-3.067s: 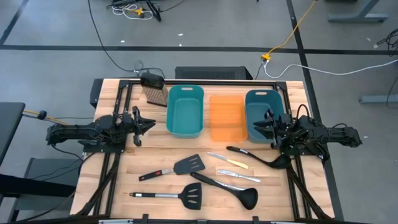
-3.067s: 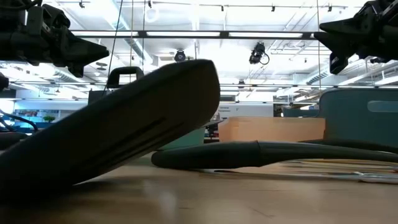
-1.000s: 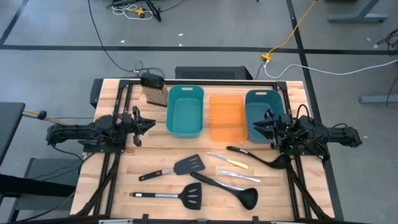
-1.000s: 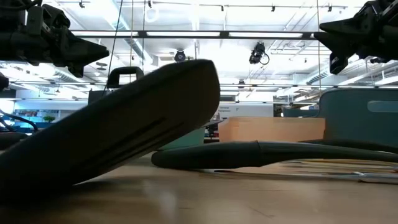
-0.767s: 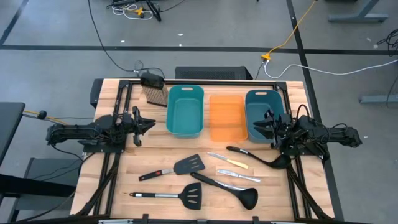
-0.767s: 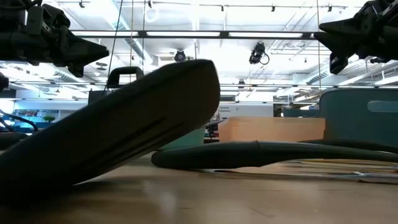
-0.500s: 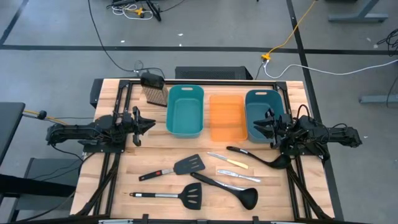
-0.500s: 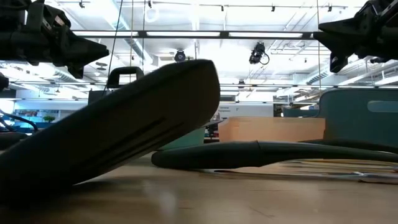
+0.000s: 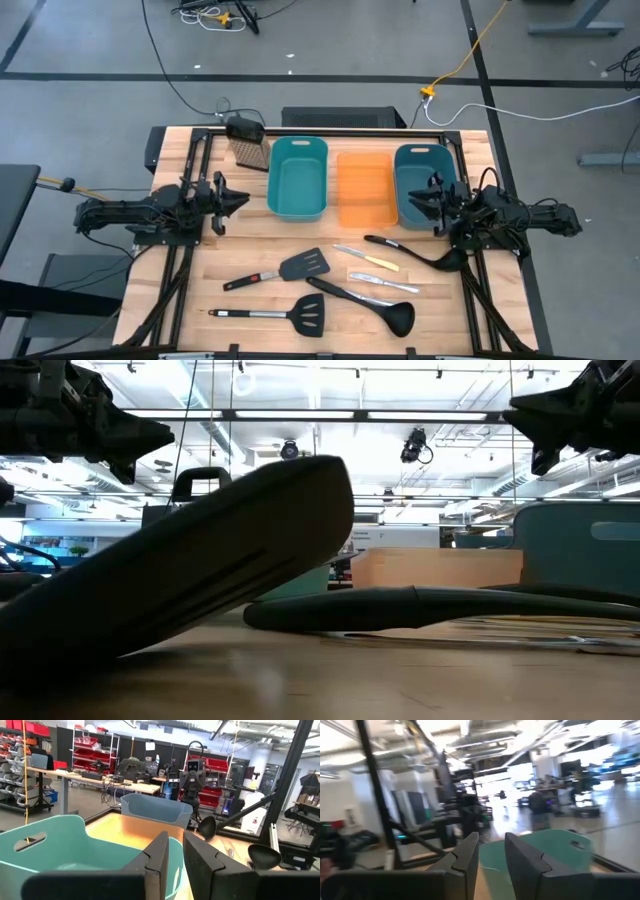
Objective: Pick & Place Kitchen Items
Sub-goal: Put the top black spatula into the green bin
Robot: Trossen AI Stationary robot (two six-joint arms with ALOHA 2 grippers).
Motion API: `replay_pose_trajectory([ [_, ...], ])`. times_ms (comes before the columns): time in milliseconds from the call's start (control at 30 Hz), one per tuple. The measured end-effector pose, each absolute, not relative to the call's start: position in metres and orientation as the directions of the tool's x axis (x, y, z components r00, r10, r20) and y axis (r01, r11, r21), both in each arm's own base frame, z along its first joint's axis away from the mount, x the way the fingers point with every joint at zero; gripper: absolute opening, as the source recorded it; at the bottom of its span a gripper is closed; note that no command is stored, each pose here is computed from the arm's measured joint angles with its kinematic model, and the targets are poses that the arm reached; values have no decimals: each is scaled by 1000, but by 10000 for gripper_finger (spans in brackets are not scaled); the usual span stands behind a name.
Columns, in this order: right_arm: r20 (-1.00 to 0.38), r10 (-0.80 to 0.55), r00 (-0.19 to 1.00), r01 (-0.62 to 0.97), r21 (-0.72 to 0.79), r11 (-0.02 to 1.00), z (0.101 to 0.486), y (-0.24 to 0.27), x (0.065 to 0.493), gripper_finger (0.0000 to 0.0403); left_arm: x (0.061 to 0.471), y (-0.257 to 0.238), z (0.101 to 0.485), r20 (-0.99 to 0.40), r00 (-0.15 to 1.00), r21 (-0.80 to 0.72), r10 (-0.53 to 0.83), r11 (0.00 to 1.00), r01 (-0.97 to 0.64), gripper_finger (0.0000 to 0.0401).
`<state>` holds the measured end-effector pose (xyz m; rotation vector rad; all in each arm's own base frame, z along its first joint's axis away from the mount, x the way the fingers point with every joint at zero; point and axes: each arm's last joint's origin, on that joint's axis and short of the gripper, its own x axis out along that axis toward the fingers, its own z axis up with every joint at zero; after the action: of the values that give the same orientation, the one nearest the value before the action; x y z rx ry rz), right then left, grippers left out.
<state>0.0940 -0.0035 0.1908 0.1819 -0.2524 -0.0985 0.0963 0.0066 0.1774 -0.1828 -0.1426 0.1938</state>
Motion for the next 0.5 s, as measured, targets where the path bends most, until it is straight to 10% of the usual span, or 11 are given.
replay_pose_trajectory([
  [300,168,-165,972,155,68,986,184,-5,96,10,85,3,223,224,962,-118,156,984,-133,8],
  [500,164,-164,973,158,52,986,184,-5,96,28,84,0,278,89,973,-86,212,975,-205,4],
])
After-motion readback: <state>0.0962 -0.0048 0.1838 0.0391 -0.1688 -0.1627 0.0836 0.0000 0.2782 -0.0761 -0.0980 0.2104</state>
